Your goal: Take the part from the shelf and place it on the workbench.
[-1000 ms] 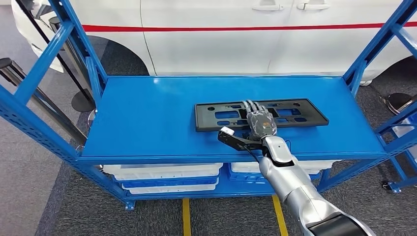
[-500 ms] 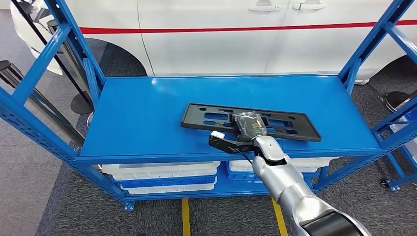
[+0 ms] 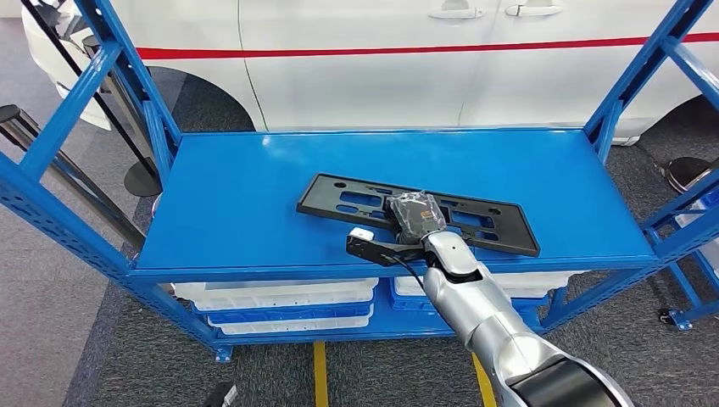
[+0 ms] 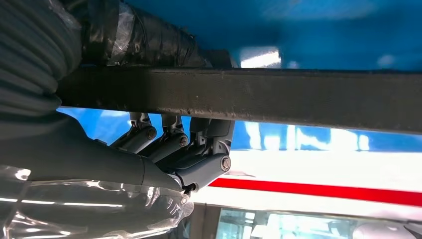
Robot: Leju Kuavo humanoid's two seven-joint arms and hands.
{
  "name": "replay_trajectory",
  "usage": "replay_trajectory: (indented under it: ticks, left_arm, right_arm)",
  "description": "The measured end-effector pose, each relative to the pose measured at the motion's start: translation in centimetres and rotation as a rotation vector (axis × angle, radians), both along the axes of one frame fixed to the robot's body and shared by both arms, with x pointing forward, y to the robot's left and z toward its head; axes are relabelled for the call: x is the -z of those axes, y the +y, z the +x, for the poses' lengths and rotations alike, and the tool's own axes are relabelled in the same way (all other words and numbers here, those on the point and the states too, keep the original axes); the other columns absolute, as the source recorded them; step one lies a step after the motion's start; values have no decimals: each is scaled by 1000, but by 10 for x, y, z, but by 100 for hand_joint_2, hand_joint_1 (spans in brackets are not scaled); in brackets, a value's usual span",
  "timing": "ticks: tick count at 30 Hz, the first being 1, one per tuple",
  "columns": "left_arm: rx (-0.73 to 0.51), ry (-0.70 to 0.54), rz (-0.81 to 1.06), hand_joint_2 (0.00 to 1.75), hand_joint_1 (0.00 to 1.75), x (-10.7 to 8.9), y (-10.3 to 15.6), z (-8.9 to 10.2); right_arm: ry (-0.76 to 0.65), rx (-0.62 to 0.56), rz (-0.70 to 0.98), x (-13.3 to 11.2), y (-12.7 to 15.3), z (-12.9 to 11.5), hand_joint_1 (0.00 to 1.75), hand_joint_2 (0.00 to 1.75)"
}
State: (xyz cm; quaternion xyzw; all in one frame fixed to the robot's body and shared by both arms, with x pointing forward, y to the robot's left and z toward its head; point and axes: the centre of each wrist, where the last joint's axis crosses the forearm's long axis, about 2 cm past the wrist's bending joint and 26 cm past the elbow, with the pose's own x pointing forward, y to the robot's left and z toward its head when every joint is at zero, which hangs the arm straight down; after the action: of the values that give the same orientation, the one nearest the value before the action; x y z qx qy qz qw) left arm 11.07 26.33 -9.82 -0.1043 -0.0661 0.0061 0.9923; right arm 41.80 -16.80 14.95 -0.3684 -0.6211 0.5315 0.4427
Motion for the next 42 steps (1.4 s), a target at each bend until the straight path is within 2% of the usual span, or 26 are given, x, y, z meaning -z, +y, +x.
replay_trajectory:
  ticks: [6, 12, 17, 22, 31, 42]
  left_arm:
    - [-35, -10, 24, 175, 0, 1, 4, -2]
    - [-63, -2, 38, 175, 0, 2, 4, -8]
    - [-47, 10, 37, 175, 0, 4, 7, -13]
    - [-40, 19, 42, 175, 0, 5, 12, -17]
    - [-19, 26, 27, 175, 0, 5, 17, -18]
    - [-17, 27, 31, 175, 0, 5, 21, -18]
  right_arm:
    - [-139, -45, 87, -12, 2, 3, 175, 175]
    - [-302, -82, 220, -48, 6, 7, 175, 175]
    - [-355, -149, 314, -76, 5, 5, 175, 175]
    - [-398, -213, 339, -95, -3, 4, 175, 175]
    - [-390, -225, 328, -101, -16, 5, 175, 175]
    - [-401, -229, 325, -106, -18, 6, 175, 175]
